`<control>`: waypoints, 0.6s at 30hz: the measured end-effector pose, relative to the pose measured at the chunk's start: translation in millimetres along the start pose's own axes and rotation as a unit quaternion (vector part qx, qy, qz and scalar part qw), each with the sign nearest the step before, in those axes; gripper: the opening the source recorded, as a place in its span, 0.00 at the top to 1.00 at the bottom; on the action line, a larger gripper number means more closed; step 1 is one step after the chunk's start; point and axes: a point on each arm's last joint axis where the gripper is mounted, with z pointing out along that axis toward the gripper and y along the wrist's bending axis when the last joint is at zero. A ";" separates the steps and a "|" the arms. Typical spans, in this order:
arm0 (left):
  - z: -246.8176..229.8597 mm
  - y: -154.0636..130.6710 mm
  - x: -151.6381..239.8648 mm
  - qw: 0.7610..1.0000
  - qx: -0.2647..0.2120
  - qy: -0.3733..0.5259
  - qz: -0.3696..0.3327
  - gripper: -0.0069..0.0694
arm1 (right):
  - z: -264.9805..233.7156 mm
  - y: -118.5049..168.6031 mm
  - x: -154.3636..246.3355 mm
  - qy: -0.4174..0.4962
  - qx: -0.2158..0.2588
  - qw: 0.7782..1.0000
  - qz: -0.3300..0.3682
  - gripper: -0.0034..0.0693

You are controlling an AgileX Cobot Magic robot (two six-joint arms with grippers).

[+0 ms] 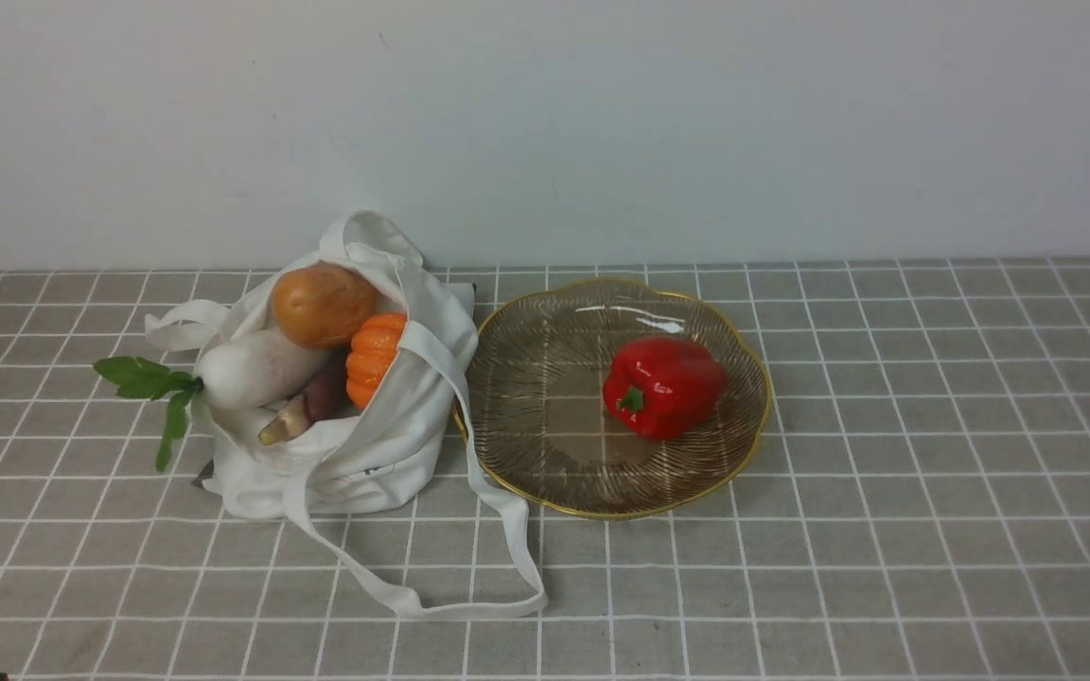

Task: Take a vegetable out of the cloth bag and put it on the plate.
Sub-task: Use the left arm to grab a white radish from the bag

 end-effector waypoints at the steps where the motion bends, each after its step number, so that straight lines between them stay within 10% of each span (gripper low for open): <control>1: 0.0 0.0 0.0 1.000 0.000 0.000 0.000 0.92 | 0.0 0.0 0.0 0.000 0.000 1.000 0.000 0.97; 14: 0.0 0.0 0.0 1.000 0.000 0.000 -0.001 0.92 | 0.0 0.0 0.0 0.000 0.000 1.000 0.000 0.97; 18: -0.1 -4.3 -0.6 0.995 0.024 -0.001 -0.101 0.92 | 0.0 0.0 0.0 0.000 0.000 1.000 0.000 0.97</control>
